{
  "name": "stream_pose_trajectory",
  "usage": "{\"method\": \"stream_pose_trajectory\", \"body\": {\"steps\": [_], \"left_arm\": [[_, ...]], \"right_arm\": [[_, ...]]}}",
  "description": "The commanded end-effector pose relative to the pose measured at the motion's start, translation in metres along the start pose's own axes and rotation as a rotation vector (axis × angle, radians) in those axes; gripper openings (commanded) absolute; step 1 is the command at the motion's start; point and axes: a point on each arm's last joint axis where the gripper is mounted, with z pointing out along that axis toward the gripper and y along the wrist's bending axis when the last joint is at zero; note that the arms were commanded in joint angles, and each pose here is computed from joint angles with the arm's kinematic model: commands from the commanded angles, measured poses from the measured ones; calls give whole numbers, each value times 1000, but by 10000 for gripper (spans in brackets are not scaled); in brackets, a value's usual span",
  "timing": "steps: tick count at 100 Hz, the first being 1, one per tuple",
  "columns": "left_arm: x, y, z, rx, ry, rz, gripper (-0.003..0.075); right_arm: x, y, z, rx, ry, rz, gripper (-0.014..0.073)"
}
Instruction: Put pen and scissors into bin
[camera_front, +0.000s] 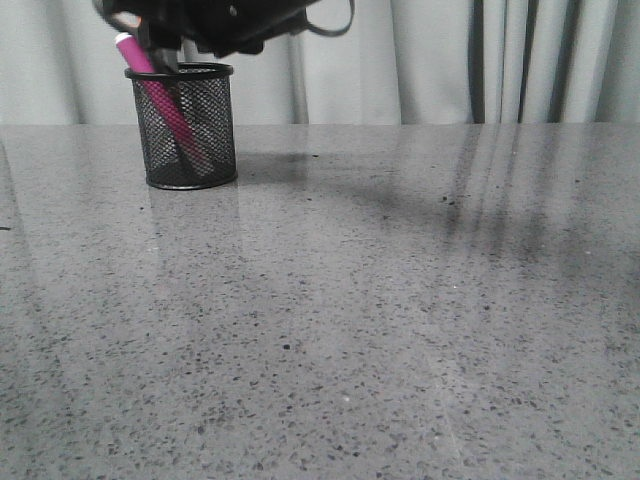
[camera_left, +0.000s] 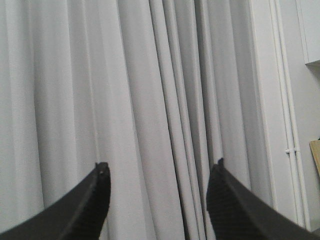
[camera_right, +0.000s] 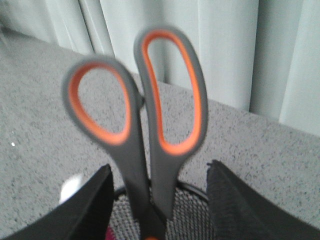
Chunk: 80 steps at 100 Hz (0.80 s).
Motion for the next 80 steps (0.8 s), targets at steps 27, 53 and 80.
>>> {"method": "stream_pose_trajectory", "body": {"steps": [27,53,80], "left_arm": [[27,24,-28,-316,103,-45,0],[83,33,-93,-554,238,-37,-18],[120,9,-106,-321,227,-57,-19]], "right_arm": [[-128,5,-114,75,-168,-31,87],[-118,1,-244,168,-122,-159,-70],[-14,-2,-383,180,-161,-197,-70]]}}
